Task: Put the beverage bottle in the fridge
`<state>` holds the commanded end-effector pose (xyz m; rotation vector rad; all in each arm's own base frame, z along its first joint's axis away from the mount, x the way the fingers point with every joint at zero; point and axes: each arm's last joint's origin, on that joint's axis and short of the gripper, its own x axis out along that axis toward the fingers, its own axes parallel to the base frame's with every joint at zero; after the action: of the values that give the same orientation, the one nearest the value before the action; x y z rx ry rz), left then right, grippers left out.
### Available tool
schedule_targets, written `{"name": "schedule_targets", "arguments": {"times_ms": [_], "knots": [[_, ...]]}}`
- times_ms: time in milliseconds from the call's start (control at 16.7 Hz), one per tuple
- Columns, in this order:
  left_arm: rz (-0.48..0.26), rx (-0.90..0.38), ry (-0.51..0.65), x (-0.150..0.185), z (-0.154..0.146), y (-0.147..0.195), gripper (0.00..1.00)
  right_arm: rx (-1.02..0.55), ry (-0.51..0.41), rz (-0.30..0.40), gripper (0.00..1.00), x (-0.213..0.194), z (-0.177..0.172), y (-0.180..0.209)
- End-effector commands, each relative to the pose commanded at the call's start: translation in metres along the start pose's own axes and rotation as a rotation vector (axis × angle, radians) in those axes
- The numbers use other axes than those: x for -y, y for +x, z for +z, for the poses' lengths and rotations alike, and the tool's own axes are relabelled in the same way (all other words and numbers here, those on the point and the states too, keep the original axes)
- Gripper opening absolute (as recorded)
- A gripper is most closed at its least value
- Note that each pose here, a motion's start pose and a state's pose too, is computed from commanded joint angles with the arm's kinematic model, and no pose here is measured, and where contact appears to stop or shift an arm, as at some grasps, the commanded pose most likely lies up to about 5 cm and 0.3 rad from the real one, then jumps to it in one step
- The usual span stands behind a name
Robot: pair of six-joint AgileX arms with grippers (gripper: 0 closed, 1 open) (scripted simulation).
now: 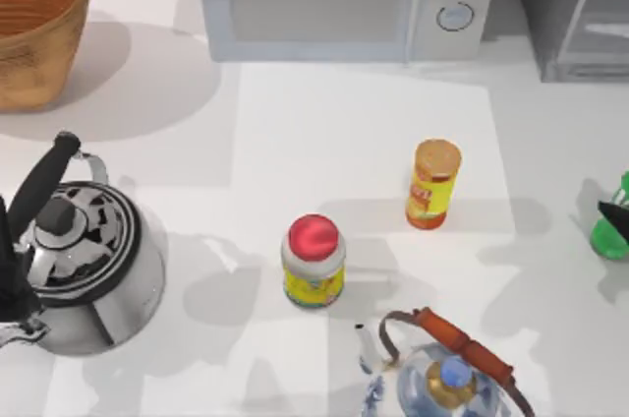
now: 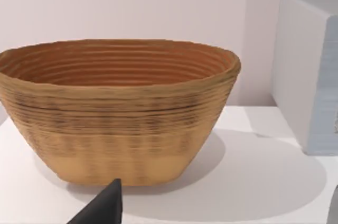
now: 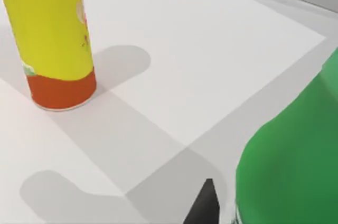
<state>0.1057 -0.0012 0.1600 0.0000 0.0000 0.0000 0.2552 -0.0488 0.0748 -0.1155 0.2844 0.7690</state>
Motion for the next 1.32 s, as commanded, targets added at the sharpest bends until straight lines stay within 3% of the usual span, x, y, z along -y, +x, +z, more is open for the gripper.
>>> {"name": "schedule_targets", "arguments": {"times_ms": [120,660,1080,1320], "knots": [[0.000,0.000,0.000,0.000,0.000,0.000,1.00,0.000,0.000,0.000,0.01,0.000,0.000,0.000],[0.000,0.000,0.000,0.000,0.000,0.000,1.00,0.000,-0.001,-0.001,0.01,0.000,0.000,0.000],[0.000,0.000,0.000,0.000,0.000,0.000,1.00,-0.027,-0.184,0.036,0.01,0.019,0.020,0.004],[0.000,0.000,0.000,0.000,0.000,0.000,1.00,-0.064,-0.172,0.068,0.01,0.039,0.026,-0.017]]}}
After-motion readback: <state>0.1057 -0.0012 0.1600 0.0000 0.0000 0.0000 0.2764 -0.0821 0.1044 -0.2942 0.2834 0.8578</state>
